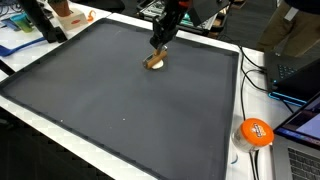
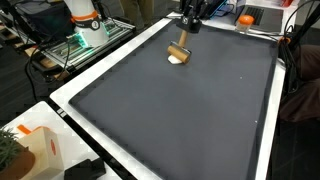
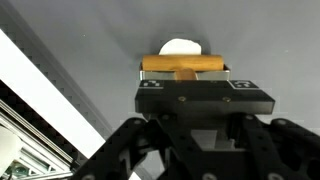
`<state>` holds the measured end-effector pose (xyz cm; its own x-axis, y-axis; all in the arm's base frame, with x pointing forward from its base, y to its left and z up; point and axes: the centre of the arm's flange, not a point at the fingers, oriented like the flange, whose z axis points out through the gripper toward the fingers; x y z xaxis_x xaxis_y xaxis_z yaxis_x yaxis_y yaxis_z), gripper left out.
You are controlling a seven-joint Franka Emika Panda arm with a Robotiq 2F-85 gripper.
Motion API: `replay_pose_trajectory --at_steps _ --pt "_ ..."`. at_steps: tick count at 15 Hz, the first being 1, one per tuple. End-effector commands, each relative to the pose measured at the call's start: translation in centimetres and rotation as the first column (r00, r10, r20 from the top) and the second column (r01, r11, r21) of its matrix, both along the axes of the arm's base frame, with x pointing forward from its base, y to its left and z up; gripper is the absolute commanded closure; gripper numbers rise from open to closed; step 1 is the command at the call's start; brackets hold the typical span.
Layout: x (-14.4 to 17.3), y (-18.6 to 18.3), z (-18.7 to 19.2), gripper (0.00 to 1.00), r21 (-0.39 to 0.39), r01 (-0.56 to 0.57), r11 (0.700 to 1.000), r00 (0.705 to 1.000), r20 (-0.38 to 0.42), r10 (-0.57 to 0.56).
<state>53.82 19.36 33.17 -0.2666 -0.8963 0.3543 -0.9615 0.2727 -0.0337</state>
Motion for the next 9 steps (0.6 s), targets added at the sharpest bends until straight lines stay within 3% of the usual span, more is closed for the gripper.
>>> replay_pose_trajectory --at_steps 1,9 --pt "-0.68 -2.97 -6.90 0.78 -0.102 0.050 0.994 0.993 -0.098 -0.060" --pt "-0.37 -3.58 -7.21 0.78 -0.152 0.097 0.984 0.990 -0.085 -0.111"
